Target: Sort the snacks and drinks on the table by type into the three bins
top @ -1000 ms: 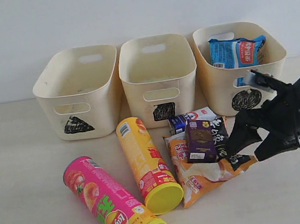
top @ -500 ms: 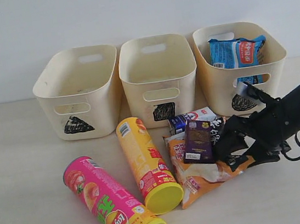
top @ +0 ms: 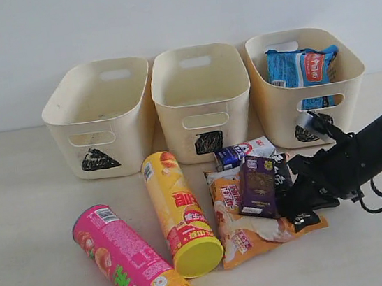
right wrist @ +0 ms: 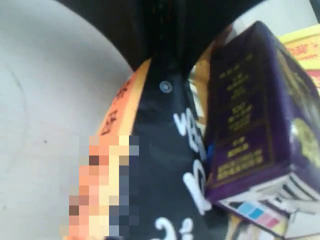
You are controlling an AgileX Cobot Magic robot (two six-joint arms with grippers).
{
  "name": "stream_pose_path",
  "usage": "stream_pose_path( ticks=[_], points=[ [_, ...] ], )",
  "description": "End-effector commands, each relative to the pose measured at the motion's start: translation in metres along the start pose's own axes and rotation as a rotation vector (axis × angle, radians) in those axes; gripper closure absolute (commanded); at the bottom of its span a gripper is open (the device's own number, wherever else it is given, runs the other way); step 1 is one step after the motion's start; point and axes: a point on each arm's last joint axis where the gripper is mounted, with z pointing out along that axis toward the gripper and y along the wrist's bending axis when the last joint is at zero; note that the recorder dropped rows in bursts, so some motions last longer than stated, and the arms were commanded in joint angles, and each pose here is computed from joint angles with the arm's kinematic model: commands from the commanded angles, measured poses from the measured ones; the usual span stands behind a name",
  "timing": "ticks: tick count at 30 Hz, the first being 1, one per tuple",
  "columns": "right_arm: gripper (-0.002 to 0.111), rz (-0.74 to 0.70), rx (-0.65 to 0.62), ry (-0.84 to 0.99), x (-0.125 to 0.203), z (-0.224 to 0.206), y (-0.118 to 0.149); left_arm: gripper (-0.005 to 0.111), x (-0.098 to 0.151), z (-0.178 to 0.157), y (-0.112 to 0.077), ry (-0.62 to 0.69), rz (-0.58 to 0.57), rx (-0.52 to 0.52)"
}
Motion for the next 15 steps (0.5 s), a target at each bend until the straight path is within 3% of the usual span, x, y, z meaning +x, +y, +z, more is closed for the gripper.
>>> stream_pose_path(
  ticks=[1,6,15],
  points=[
    [0.109,-0.059,0.078,-0.066,-0.004,-0.036,0.002,0.103,0.001,0.0,0.0,-0.002,-0.009,-0.001],
    [0.109,-0.092,0.194,-0.215,-0.01,-0.09,0.016,0.103,0.001,0.0,0.0,-0.002,-0.009,-0.001],
    [0.109,-0.171,0.288,-0.413,-0.017,-0.133,0.053,0.103,0.001,0.0,0.0,-0.002,-0.009,-0.001]
  ],
)
